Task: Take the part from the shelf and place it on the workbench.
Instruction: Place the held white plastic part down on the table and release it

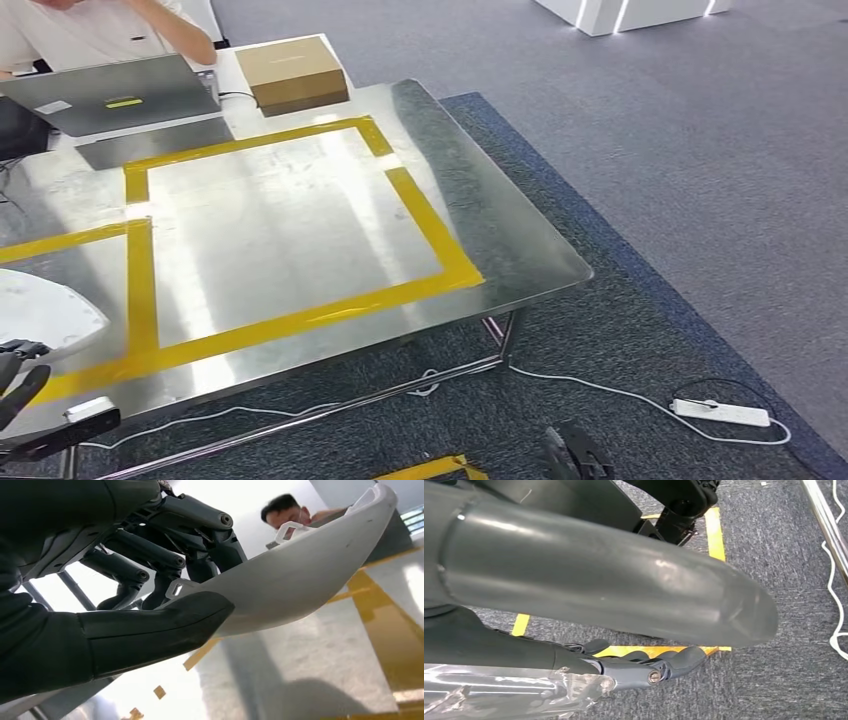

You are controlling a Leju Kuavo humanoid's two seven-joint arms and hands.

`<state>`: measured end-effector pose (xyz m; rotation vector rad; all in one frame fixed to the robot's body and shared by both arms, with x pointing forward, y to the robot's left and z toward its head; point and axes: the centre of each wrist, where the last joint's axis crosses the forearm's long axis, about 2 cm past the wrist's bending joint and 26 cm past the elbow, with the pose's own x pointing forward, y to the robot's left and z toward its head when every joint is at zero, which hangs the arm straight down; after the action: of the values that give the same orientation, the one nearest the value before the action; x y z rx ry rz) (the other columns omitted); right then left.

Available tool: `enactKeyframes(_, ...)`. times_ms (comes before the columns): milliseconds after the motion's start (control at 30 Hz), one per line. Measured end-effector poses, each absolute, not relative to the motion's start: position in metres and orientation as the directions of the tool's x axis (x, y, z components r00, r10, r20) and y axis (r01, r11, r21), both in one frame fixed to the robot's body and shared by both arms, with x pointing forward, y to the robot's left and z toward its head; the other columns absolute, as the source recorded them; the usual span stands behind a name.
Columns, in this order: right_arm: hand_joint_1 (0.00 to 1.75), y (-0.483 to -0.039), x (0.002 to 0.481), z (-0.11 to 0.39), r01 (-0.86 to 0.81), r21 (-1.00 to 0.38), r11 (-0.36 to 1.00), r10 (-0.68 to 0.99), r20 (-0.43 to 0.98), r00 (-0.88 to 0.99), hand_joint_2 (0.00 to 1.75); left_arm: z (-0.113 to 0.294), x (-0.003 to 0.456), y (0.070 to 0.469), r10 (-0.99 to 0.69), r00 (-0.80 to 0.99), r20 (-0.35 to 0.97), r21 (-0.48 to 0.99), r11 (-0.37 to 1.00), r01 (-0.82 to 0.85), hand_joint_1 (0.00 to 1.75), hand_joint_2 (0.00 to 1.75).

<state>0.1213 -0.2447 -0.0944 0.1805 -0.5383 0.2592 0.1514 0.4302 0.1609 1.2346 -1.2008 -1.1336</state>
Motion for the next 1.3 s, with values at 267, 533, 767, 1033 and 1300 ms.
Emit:
enactKeyframes(267, 0.00, -0.245, 0.122, -0.094, -0.290, 0.102, 0.952, 0.197, 0.521, 0.830, 0.00, 0.148, 0.150, 0.430, -0.997, 0.080, 0.013, 0.998, 0.018, 0.061, 1.59, 1.75)
enactKeyframes(533, 0.00, -0.244, 0.122, -0.094, -0.291, 0.104, 0.951, 0.197, 0.522, 0.830, 0.00, 0.140, 0.150, 0.429, -0.996, 0.087, 0.013, 0.994, 0.022, 0.104, 1.59, 1.75)
enactKeyframes(767, 0.00, -0.244, 0.123, -0.094, -0.291, 0.104, 0.951, 0.197, 0.523, 0.829, 0.00, 0.135, 0.150, 0.428, -0.996, 0.085, 0.011, 0.992, 0.022, 0.123, 1.59, 1.75)
enactKeyframes(1033, 0.00, -0.244, 0.123, -0.094, -0.291, 0.104, 0.951, 0.197, 0.523, 0.829, 0.00, 0.134, 0.150, 0.426, -0.997, 0.080, 0.010, 0.992, 0.020, 0.126, 1.59, 1.75)
enactKeyframes(1300, 0.00, -0.244, 0.123, -0.094, -0.291, 0.104, 0.951, 0.196, 0.523, 0.829, 0.00, 0.134, 0.150, 0.426, -0.997, 0.081, 0.010, 0.992, 0.020, 0.127, 1.59, 1.75)
